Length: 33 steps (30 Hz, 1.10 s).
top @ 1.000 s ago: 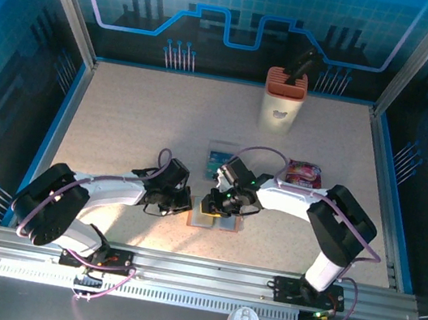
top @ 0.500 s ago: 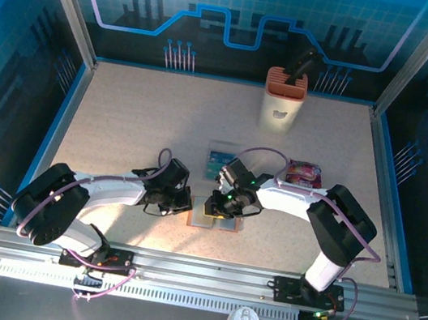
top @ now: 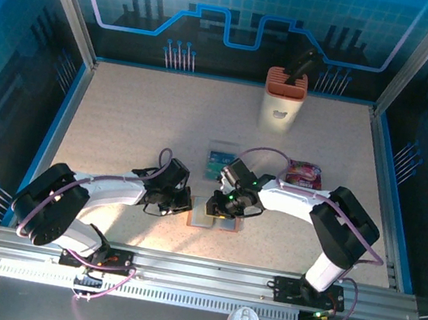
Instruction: Take the credit cards out of the card holder
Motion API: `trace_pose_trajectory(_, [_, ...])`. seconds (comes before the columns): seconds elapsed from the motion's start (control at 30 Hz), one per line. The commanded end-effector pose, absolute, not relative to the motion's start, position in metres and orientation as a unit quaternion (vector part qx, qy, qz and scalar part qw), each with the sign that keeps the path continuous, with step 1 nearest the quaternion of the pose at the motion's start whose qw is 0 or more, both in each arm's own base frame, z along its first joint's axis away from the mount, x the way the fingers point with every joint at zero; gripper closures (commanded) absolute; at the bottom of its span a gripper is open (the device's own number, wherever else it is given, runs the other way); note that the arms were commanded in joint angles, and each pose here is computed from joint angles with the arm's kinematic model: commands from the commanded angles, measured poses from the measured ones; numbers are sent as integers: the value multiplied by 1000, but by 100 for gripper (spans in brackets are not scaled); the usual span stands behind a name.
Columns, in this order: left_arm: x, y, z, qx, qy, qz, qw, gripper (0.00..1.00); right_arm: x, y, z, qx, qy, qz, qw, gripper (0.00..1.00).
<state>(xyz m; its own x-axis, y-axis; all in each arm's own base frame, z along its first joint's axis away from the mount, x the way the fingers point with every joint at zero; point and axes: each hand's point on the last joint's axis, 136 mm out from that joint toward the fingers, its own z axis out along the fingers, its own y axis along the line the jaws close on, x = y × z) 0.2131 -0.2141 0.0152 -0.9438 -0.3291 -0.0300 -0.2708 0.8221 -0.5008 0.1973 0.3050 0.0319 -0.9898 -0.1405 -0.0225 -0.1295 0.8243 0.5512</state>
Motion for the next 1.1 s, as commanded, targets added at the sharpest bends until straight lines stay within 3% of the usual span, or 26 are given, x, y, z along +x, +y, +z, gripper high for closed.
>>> trace_pose_trajectory(0.0, [209,-207,14,-153,959,-234,48,97,196,297,33,73,-956,-282,7,73])
trace_pose_trajectory(0.43, [211,-224,38,-146,941,-300,60,97,197,303,44,69,-947,-313,-5,74])
trace_pose_trajectory(1.07, [191,-215,7,-160,947,-278,23,97,199,320,34,67,-938,-340,17,74])
